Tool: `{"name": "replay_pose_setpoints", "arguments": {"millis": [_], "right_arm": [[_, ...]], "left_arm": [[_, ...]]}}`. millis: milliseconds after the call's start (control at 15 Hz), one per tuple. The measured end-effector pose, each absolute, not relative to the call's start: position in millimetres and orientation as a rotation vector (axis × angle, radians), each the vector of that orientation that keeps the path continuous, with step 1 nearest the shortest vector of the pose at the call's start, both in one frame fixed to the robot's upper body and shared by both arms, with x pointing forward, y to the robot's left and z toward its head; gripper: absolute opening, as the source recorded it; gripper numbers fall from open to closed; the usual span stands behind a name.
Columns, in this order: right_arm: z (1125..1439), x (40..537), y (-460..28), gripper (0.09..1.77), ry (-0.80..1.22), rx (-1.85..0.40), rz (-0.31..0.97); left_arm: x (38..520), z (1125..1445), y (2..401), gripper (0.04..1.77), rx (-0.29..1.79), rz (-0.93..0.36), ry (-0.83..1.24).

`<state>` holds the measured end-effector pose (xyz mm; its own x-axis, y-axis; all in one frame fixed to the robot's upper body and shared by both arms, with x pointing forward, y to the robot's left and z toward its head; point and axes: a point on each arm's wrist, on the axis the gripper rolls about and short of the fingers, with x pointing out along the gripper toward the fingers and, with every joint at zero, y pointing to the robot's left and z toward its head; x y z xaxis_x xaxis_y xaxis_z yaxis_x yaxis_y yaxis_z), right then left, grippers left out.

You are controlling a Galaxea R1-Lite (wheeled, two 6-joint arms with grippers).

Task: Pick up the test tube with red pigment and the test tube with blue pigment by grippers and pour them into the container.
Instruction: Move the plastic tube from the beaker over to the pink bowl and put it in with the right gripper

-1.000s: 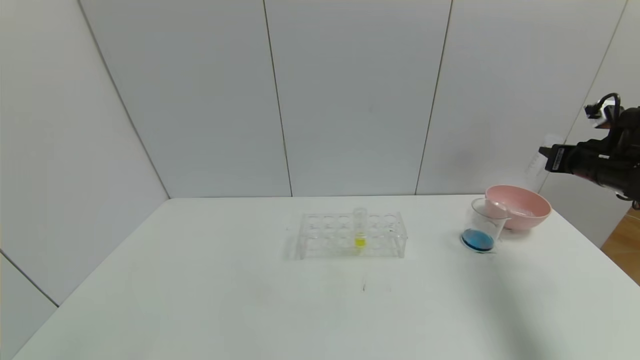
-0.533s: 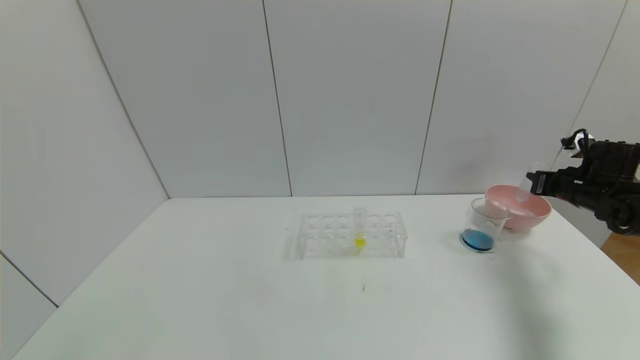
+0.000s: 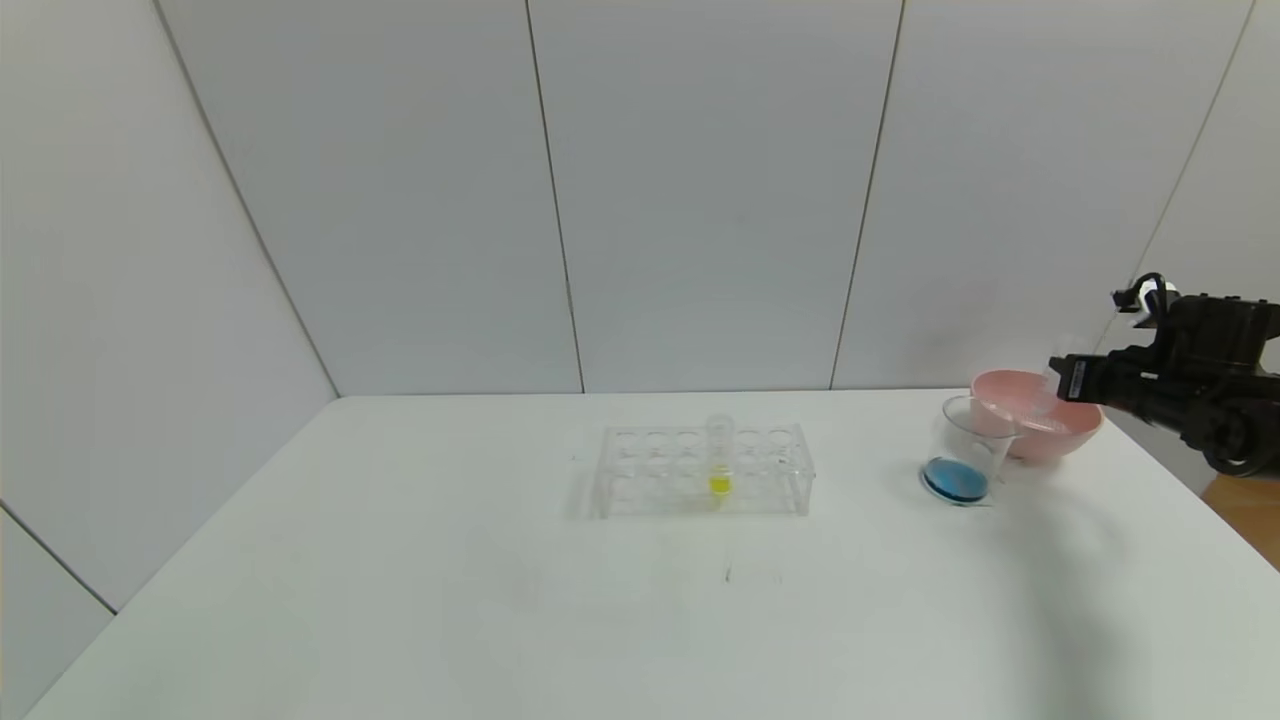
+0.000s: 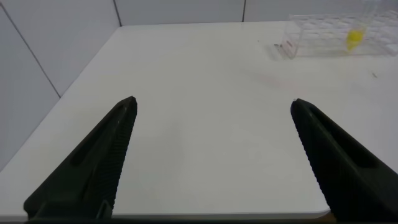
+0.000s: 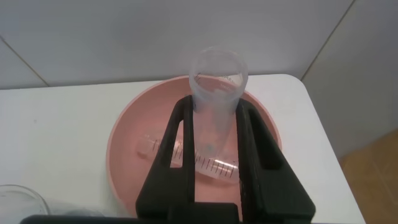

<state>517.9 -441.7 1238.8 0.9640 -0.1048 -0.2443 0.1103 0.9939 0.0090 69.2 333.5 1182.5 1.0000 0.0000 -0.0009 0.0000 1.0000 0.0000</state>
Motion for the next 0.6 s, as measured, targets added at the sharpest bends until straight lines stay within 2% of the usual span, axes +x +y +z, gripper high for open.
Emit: {"name": "replay_pose_setpoints", "arguments": {"millis": [67,200,333,600], "right_arm": [[1238.5,517.9,-442.7,0.52,0.242,0.022,-0.108],[1237.9,517.6,-443.4,0.79,0.243,0.024,-0.108],[1238.3,517.8,-443.7,0.99,0.24,0.026,-0.11],[1242.1,518.0,-440.7,1.29,0.224,0.024,-0.111]], "left_arm": [[69.2,1182.5,333.5,1.76,0.0,0.0,0.001],[69.2,1182.5,333.5,1.76,0.0,0.0,0.001],[69.2,1182.5,333.5,1.76,0.0,0.0,0.001],[69.2,1182.5,333.5,1.76,0.0,0.0,0.001]]}}
